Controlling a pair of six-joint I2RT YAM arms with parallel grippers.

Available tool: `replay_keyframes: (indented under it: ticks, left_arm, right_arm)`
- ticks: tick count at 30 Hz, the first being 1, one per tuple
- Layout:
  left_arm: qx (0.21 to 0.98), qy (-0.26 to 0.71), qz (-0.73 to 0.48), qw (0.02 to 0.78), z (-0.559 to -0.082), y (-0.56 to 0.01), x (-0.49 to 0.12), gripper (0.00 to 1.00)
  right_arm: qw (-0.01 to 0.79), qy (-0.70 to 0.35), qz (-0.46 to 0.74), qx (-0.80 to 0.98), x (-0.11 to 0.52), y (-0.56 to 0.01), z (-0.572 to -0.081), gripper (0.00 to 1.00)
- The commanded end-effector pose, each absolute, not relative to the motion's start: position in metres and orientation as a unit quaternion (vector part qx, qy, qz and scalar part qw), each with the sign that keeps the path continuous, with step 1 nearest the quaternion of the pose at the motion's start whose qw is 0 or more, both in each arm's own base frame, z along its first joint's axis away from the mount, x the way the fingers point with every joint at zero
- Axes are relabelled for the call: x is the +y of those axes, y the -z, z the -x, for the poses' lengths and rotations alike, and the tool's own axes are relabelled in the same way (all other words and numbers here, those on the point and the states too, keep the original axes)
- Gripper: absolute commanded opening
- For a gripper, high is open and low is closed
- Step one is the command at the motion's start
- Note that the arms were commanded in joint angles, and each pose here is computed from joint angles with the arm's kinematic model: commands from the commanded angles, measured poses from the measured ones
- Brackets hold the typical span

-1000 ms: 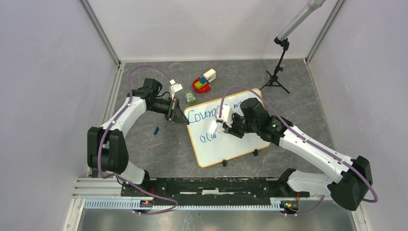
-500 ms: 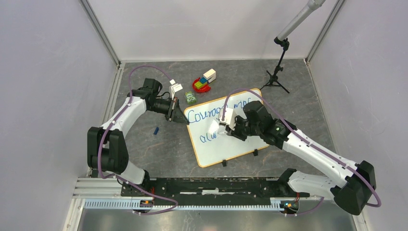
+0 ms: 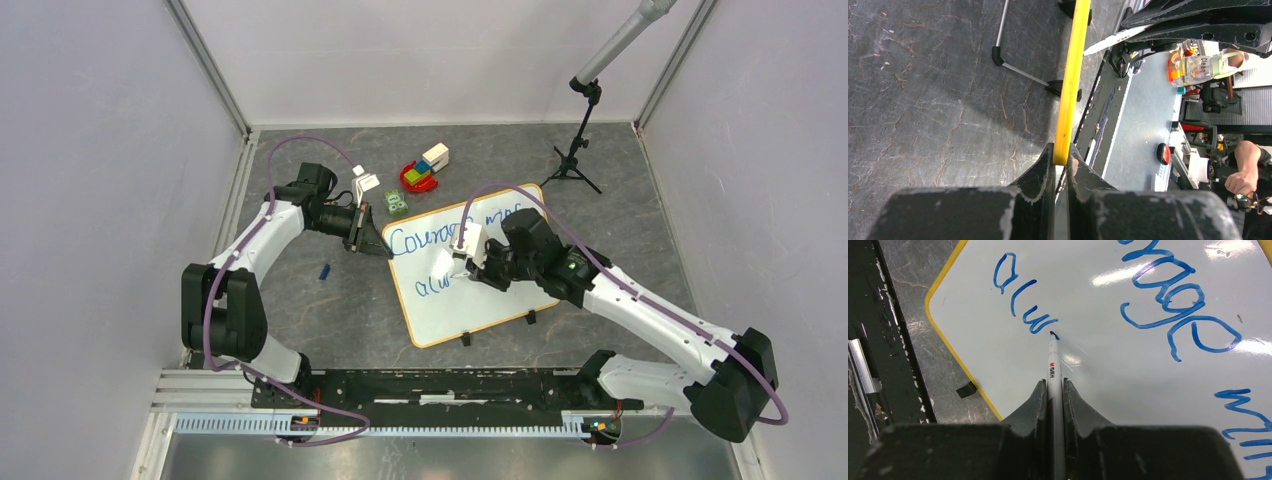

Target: Write a sentence on the whiteboard

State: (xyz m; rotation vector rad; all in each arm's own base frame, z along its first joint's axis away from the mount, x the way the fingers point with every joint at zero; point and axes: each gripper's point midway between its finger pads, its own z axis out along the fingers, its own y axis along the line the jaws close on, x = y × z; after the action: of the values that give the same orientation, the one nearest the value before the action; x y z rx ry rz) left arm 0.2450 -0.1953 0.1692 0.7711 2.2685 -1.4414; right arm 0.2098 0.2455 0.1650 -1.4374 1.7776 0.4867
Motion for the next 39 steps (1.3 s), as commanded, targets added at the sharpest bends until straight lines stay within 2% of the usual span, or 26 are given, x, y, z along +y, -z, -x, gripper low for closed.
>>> replay_keyframes:
  ticks: [1,20,39]
  left_arm:
    - [0.792,0.500,-0.288,0.200,-0.253,-0.177,-0.197,0.02]
    - [0.792,0.501,-0.288,0.199,-0.254,-0.176,-0.197,0.02]
    - [0.792,0.501,-0.287,0.200,-0.255,-0.177,-0.197,0.02]
  right_arm:
    - [0.411,-0.198,0.558,0.693,0.255,-0.177,-0.220,0.00]
    - [0.382,-0.188,0.574,0.699,0.238,-0.156,-0.204,0.00]
    - [0.427,-0.167,0.557,0.693,0.243,-0.191,-0.228,0.00]
